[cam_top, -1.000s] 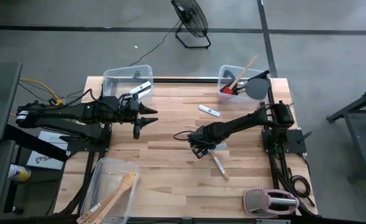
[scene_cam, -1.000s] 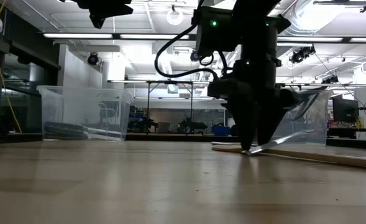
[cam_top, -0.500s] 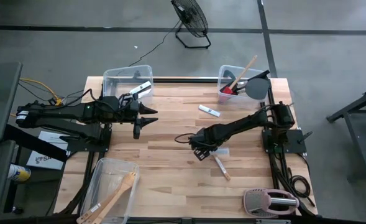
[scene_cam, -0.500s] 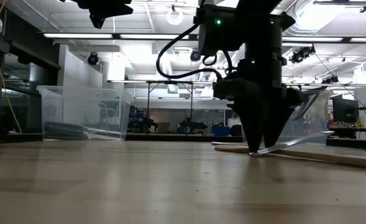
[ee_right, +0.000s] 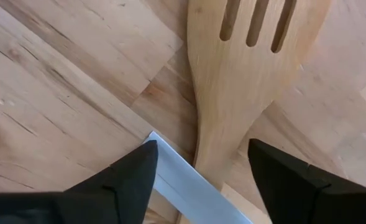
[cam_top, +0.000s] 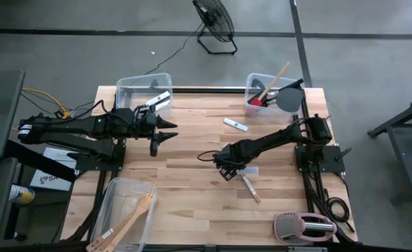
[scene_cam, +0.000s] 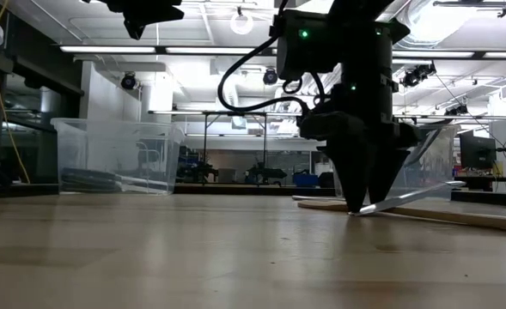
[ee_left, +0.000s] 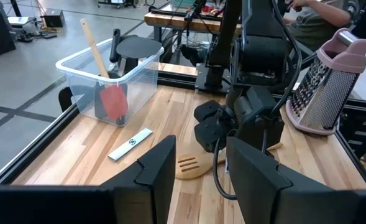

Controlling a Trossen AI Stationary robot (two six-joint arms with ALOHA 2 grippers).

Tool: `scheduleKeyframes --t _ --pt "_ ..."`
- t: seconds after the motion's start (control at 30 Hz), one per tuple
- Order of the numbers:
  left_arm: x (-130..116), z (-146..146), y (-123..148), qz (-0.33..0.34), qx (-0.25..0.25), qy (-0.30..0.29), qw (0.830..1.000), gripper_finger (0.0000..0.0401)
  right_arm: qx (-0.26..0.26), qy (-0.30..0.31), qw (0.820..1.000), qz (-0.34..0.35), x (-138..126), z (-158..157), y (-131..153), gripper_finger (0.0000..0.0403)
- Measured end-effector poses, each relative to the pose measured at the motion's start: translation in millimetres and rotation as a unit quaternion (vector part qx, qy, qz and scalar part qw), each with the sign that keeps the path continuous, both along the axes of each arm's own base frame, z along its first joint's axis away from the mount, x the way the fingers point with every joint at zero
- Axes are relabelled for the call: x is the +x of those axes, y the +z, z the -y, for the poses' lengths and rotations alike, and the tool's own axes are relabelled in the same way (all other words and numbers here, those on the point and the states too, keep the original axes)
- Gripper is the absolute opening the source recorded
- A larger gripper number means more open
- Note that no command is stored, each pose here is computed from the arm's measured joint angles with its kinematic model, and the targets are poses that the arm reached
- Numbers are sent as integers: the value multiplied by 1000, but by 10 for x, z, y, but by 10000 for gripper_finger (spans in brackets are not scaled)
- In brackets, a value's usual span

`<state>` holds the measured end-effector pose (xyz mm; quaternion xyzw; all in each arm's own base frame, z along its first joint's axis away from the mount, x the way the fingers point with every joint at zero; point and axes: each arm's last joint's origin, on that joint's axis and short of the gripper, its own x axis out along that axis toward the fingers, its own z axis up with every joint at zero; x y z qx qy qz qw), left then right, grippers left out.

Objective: Pick & Place Kitchen Items
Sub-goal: Put the brown serving spoon into the bottom transparent bin

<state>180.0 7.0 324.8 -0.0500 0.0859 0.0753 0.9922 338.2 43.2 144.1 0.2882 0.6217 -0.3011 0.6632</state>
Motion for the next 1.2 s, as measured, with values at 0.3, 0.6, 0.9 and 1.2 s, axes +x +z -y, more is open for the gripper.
scheduleKeyframes --t 0.3,0.6,0.9,1.2 --pt "0 0 0 0 0 0 1000 141 0 0 1000 0 0 0 0 299" --pt "0 0 0 0 0 0 1000 141 6 -1 1000 -10 6 -2 -53 296" --pt "0 0 0 0 0 0 1000 141 14 -5 1000 -16 13 -7 -86 295" --pt "0 0 0 0 0 0 1000 141 18 -6 1000 -18 9 -9 -93 295"
